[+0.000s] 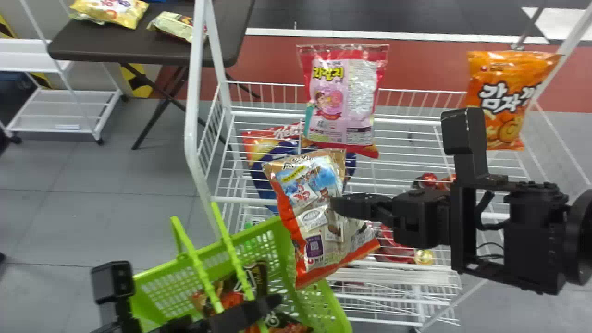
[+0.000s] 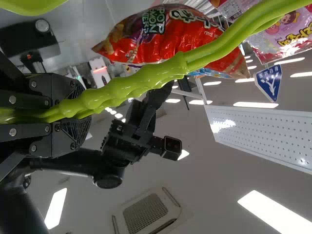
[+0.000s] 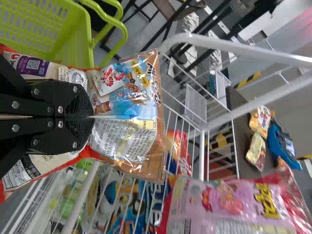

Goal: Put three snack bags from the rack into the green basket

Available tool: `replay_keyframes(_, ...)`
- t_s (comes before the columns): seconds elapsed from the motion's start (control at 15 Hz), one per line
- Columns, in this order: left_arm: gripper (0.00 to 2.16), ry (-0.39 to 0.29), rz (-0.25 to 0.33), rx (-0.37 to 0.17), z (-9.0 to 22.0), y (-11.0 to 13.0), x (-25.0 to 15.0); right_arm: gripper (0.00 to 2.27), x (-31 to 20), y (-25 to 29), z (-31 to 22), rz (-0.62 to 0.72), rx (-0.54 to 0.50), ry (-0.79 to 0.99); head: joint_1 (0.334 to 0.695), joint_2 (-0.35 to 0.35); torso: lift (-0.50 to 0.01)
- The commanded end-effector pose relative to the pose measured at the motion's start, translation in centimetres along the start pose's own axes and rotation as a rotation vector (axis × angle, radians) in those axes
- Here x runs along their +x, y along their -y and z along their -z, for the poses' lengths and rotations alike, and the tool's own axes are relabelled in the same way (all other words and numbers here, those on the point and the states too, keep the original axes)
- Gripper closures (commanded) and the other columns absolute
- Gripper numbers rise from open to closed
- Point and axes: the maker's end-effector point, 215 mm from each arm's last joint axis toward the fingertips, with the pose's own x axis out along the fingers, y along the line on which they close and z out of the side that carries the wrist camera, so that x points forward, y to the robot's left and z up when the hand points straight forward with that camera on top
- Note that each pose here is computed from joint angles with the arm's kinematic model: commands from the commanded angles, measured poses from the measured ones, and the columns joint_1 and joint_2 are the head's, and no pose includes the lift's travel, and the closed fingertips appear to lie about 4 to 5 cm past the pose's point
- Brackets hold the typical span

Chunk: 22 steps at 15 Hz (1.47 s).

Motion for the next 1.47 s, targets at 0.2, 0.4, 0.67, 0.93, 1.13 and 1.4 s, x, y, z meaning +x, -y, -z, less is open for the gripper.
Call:
replay_keyframes(0.2, 2.15, -0.007, 0.014, 0.017, -0.1, 0.8, 0.5, 2.25, 2.9, -3.6, 2.0, -0.062, 0.0, -0.048, 0.695, 0.116, 0.0)
replay_keyframes(0.4, 2.15, -0.011, 0.023, 0.022, -0.1, 1.1, 0.8, 2.25, 4.8, -5.8, 3.5, -0.109, 0.025, -0.078, 0.695, 0.151, 0.0)
replay_keyframes(0.67, 2.15, -0.007, 0.047, 0.024, -0.1, 1.6, 1.1, 2.25, 6.8, -7.0, 5.1, -0.135, 0.069, -0.099, 0.695, 0.211, 0.0)
replay_keyframes(0.93, 2.15, 0.011, 0.051, 0.047, -0.8, 1.9, 0.8, 2.25, 7.0, -8.6, 8.7, -0.166, 0.089, -0.173, 0.695, 0.257, 0.0)
replay_keyframes(1.13, 2.15, 0.016, 0.056, 0.052, -1.1, 2.1, 0.7, 2.25, 7.5, -8.7, 10.3, -0.166, 0.098, -0.205, 0.695, 0.292, 0.0)
replay_keyframes(1.4, 2.15, 0.019, 0.057, 0.057, -1.3, 2.2, 0.7, 1.29, 8.4, -8.3, 10.9, -0.161, 0.114, -0.203, 0.695, 0.311, 0.0)
